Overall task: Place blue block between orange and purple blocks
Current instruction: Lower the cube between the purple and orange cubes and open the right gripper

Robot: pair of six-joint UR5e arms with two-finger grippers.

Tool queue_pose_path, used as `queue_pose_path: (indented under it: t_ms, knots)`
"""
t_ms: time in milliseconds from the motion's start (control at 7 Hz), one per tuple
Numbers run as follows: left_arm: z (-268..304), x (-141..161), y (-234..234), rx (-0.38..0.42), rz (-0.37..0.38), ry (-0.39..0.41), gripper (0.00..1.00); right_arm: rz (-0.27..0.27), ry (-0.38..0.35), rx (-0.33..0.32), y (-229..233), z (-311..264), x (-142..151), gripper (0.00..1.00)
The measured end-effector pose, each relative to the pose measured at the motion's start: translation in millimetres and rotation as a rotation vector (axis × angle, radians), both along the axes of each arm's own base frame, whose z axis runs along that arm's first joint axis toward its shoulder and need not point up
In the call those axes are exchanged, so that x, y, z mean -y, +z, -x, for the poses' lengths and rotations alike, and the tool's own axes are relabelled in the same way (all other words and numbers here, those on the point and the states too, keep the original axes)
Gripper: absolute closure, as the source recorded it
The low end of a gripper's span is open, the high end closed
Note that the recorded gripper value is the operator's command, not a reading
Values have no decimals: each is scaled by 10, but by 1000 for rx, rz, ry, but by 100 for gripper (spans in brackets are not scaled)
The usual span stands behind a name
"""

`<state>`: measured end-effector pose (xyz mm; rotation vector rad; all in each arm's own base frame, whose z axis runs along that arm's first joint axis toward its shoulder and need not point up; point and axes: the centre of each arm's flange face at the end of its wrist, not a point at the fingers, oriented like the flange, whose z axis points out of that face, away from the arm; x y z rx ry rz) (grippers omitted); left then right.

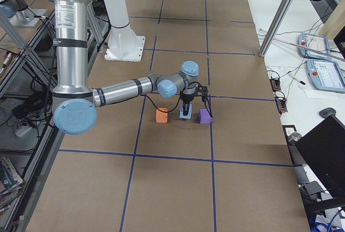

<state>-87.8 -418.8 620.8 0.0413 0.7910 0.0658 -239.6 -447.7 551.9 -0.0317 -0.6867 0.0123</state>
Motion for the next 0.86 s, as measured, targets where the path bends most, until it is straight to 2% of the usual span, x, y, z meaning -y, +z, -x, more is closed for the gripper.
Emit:
queue_pose_path:
  t_ms: [143, 571, 857]
  knots:
    - [0, 1, 0, 0, 0, 0, 0, -1, -11, 0, 8, 40, -16, 0]
    - [0, 5, -6, 0, -1, 0, 0, -37, -57, 38, -146, 21, -19, 0]
    - [0, 9, -12, 0, -2, 0, 0, -69, -81, 72, -213, -602, 179, 0]
